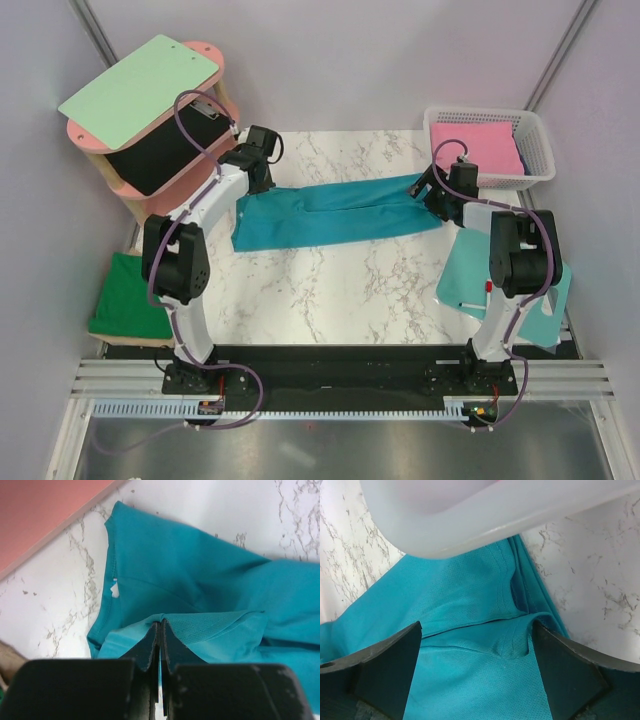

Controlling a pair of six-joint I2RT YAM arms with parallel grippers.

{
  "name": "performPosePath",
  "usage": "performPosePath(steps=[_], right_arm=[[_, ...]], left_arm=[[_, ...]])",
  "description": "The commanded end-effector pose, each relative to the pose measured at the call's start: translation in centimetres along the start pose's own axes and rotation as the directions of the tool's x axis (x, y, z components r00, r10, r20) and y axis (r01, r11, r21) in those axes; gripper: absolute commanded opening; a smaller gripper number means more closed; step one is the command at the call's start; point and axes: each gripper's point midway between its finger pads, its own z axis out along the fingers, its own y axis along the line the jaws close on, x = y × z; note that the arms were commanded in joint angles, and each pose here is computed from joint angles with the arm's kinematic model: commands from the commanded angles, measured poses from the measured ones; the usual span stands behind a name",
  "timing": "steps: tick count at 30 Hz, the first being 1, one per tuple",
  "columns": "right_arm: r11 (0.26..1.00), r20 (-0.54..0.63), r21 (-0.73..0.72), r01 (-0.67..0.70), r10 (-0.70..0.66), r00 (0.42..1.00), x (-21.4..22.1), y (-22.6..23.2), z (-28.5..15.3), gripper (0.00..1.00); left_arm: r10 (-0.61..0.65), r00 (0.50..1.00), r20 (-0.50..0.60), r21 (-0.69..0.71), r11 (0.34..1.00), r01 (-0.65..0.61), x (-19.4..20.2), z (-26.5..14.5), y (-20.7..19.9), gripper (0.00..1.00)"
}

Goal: Fold and stack the t-shirts
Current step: Fold the other side of the tshirt into a rectangle

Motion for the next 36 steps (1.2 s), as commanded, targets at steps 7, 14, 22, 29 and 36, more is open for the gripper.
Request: performPosePath(steps=[7,14,22,29,36], right_arm=[[0.998,0.011,-0.043,0.052,-0.052,0.999,-0.8,1.4,-2.5,0.98],[0.984,0.065,-0.131,0.117,-0.109,0.992,-2.2,4.2,-5.6,0.98],[0.919,0.041,-0.017,0.394,-0.393,0.919,-1.1,8.7,-4.8,0.87],[0.858,-0.066,0.089,0.506,-0.502,0.862,0.7,10.0,1.9,0.0],[0.832,-0.105,0.151,0.533,-0.523,0.846,0.3,9.1,5.6,0.0]], left_arm=[[0.039,0.999,-0.038,-0.045,0.998,-0.041,-1.2,5.7,-0.8,0.73],[0.016,1.0,0.004,-0.01,1.0,-0.016,-1.2,1.7,-0.6,0.92],[0.058,0.998,0.008,0.134,0.989,-0.058,3.7,-3.7,-2.8,0.67],[0.119,0.988,-0.096,0.137,0.985,-0.106,9.1,-1.5,-4.7,0.02],[0.114,0.98,-0.163,0.101,0.99,-0.098,11.6,0.7,-4.8,0.02]])
